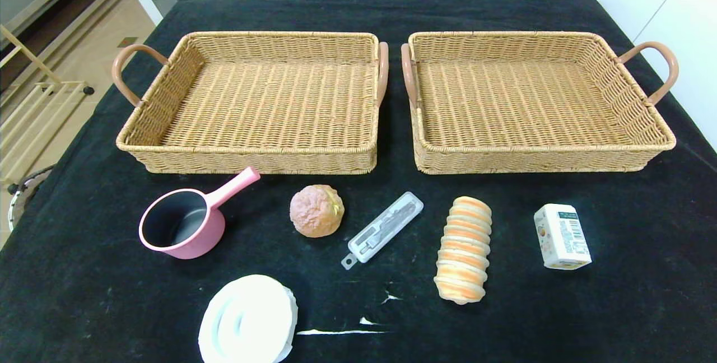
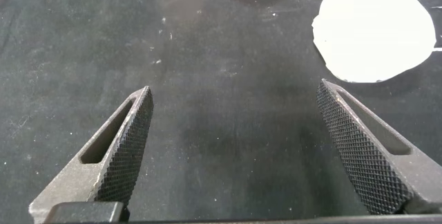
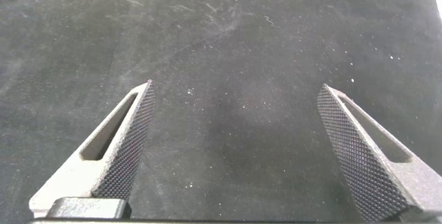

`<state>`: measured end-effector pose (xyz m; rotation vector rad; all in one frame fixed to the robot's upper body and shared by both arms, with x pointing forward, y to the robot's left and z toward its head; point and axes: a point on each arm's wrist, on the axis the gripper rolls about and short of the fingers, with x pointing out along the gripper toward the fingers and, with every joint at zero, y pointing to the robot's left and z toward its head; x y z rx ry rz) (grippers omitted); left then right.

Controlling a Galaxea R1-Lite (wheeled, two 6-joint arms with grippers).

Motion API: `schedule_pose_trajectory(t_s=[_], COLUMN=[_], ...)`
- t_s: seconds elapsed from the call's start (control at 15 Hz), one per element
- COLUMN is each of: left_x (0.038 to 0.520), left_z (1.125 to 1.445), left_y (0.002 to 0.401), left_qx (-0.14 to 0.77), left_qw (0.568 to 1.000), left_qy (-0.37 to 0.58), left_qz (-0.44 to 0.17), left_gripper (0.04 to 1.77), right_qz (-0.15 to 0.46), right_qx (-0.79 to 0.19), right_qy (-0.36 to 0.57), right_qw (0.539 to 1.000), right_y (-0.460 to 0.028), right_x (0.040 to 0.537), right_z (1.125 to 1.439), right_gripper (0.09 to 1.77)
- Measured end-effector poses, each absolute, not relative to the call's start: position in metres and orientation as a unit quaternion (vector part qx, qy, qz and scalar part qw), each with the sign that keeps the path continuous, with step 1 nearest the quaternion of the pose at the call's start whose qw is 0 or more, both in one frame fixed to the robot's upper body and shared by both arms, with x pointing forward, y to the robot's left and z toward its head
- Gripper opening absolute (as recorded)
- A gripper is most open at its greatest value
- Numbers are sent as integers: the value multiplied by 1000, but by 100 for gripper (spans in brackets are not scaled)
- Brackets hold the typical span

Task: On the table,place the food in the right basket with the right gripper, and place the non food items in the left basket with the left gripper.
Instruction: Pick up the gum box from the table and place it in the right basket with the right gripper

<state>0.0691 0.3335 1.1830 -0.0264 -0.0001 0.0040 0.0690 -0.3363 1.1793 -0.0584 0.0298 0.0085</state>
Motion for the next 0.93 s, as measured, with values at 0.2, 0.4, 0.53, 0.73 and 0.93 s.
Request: schedule_pose_trajectory(t_s=[0.2, 0.4, 0.53, 0.73, 0.93], left_x=[69, 69, 69, 61, 65], left_z=[1183, 1183, 1185, 1214, 1244], left_y=[333, 333, 334, 333, 332], left_qx=[-13, -14, -15, -32, -38], left_qw=[1000, 1000, 1000, 999, 998], left_qy=[1, 1, -5, -38, -31], left_qz=[1, 1, 3, -4, -49], left_gripper=[172, 172, 172, 172, 172], right_qz=[3, 0, 1, 23, 69], right_qx=[-24, -21, -21, 3, 14], right_qy=[14, 16, 20, 14, 18], right_qw=[1000, 1000, 1000, 1000, 997], right_y=[-336, -337, -337, -336, -334], right_x=[69, 69, 69, 67, 72], right_z=[1179, 1179, 1180, 1209, 1245], right_gripper=[171, 171, 171, 171, 171])
